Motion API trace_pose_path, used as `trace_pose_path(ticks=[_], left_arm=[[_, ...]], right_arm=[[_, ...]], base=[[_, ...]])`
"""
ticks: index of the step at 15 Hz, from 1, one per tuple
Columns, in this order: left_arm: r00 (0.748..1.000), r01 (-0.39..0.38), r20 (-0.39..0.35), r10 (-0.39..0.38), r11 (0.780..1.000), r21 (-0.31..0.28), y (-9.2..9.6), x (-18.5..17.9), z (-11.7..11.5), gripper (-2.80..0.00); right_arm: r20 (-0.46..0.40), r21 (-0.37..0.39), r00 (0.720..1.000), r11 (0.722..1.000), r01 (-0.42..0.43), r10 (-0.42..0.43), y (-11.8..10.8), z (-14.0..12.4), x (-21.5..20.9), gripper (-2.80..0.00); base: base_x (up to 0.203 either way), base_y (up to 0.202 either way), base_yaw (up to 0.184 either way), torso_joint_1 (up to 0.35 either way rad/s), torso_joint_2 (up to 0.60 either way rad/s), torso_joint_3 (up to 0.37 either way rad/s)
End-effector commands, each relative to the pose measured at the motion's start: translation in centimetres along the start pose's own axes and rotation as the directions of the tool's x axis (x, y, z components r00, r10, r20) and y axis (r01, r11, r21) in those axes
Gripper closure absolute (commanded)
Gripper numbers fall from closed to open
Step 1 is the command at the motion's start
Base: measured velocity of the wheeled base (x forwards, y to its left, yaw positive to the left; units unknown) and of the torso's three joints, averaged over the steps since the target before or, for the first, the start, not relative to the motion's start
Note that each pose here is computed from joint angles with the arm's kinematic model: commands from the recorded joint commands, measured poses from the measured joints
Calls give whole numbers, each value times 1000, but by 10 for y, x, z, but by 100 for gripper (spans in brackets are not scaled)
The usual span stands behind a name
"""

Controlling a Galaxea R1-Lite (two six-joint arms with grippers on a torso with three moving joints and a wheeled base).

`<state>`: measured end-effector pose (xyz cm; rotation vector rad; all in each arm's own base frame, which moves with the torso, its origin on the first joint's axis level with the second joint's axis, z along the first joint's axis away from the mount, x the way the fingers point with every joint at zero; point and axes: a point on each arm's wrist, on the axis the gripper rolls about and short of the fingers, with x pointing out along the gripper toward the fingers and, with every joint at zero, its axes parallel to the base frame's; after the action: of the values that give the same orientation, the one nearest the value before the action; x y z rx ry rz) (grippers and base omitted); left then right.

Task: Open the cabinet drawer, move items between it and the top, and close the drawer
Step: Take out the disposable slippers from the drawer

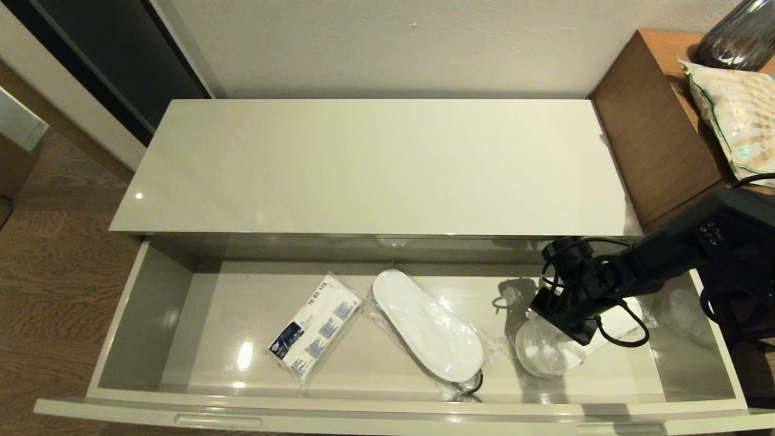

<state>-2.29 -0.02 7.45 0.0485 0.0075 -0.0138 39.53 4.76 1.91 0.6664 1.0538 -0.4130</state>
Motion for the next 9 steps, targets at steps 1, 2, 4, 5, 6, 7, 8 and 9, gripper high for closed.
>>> trace_pose_path(ticks=[1,2,4,5,6,7,8,9], left_arm=[[1000,0,-1,0,1000,1,0,0,0,0],[1000,0,-1,0,1000,0,0,0,0,0],[1000,0,-1,0,1000,1,0,0,0,0],[1000,0,-1,0,1000,1,0,0,0,0],[1000,0,-1,0,1000,1,0,0,0,0],[1000,0,-1,0,1000,1,0,0,0,0],[1000,0,-1,0,1000,1,0,0,0,0],[1000,0,-1,0,1000,0,0,0,0,0]], right_arm=[[5,4,999,999,-48,48,5,6,-27,0],[-7,-4,998,998,-60,60,6,7,-37,0],[-31,-22,997,997,-76,75,8,8,-54,0],[-50,-28,996,996,-79,77,8,8,-62,0],[-70,-29,995,997,-78,76,7,7,-70,0],[-82,-29,994,996,-80,78,6,7,-78,0],[-91,-29,993,996,-79,76,4,6,-87,0],[-97,-29,993,997,-75,72,3,6,-95,0]], base=[[0,0,0,0,0,0],[0,0,0,0,0,0],[0,0,0,0,0,0],[0,0,0,0,0,0],[0,0,0,0,0,0],[0,0,0,0,0,0],[0,0,0,0,0,0],[0,0,0,0,0,0]])
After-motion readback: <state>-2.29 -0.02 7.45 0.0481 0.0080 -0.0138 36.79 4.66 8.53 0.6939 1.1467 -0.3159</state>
